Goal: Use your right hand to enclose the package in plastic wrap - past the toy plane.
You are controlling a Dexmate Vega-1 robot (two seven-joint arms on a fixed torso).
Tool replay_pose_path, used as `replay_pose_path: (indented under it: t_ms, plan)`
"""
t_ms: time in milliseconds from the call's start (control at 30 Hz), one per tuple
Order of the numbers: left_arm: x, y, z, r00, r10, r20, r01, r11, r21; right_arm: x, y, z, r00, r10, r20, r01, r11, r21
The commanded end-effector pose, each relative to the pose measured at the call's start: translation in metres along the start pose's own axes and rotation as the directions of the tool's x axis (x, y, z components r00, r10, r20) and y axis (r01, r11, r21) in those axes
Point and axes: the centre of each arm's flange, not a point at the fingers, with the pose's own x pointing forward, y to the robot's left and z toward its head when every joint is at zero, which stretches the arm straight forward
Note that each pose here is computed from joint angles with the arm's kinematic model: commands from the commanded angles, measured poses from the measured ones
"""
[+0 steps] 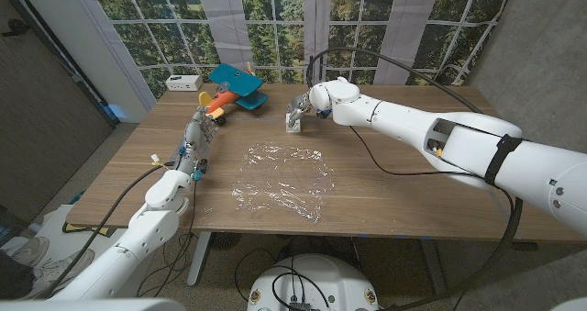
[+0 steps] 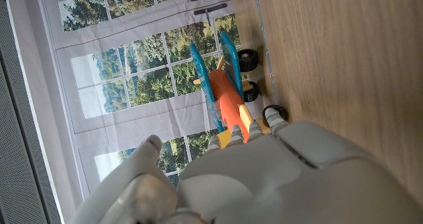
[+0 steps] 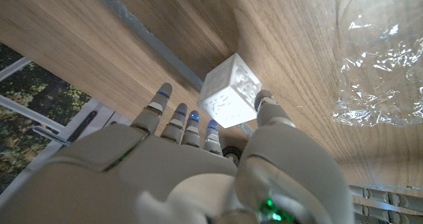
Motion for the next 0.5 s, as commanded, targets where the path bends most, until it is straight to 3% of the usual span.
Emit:
replay_pose_path:
  t_ms: [33,500]
  plan:
    - [0.0042,0.0007,0.0003,1.0,-0.007,-0.003,0.007,1.0,-0.001,0.0052,0.0052,-0.0041,0.999,-0.031,-0.032,0.03,1.0,-0.005]
    - [0.0105,-0.0003,-0.0021,1.0,-0.019,-0.012,0.018,1.0,-0.006,-0.001,0.0084,-0.0035,0.988,-0.152,0.029,0.151,0.988,0.041]
